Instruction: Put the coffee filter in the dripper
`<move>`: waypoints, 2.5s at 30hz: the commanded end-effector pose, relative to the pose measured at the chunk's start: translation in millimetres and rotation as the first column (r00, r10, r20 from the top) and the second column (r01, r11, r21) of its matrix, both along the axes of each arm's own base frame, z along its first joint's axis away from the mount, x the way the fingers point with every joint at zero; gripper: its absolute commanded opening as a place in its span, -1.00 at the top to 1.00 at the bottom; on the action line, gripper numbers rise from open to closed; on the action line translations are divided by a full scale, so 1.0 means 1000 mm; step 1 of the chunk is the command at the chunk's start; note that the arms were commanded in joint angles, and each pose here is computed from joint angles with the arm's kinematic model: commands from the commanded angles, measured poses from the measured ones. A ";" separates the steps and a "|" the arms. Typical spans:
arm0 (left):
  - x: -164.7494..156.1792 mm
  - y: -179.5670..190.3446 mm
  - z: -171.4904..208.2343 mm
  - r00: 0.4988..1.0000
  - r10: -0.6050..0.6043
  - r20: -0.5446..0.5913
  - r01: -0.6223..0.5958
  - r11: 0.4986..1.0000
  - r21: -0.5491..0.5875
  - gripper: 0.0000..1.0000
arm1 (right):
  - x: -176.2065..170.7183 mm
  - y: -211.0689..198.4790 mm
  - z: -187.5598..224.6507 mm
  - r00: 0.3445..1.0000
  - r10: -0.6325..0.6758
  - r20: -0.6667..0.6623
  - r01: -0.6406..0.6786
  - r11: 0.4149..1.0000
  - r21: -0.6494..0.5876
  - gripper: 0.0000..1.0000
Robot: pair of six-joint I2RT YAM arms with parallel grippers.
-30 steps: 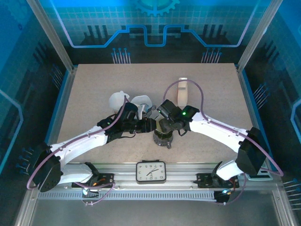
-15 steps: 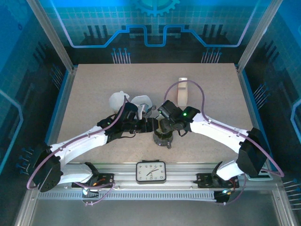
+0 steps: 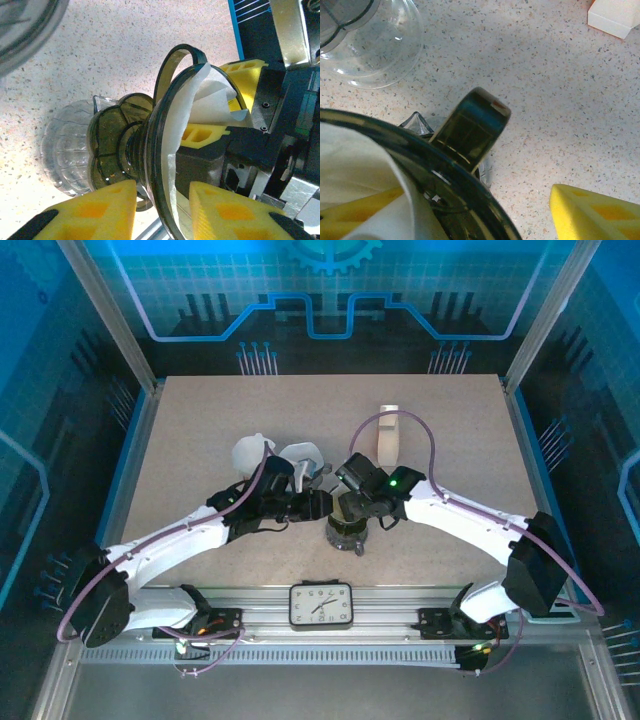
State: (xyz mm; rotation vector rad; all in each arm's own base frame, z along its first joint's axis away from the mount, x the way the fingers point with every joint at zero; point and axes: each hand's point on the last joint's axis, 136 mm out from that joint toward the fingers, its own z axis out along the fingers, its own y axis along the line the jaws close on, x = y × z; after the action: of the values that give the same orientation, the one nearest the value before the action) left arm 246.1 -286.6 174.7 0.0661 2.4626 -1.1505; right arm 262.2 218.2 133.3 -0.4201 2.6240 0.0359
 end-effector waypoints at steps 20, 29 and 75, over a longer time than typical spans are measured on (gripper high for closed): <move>0.002 -0.003 0.009 1.000 -0.009 0.010 0.009 1.000 -0.014 0.38 | -0.003 -0.006 -0.013 0.999 -0.023 -0.024 0.023 1.000 -0.016 -0.41; 0.001 -0.003 0.005 1.000 -0.016 0.003 0.016 1.000 -0.002 0.41 | 0.000 -0.004 0.008 1.000 -0.026 0.005 0.025 0.999 0.044 -0.43; 0.004 0.003 0.034 0.996 0.023 0.081 -0.019 0.999 -0.045 -0.42 | -0.002 -0.043 0.103 0.963 -0.116 0.244 0.040 0.955 0.294 -0.49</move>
State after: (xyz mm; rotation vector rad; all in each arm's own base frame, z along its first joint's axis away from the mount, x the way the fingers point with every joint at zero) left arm 246.3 -283.5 183.3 0.0636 2.4370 -1.1461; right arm 256.2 180.1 227.0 -0.2366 2.3698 0.2982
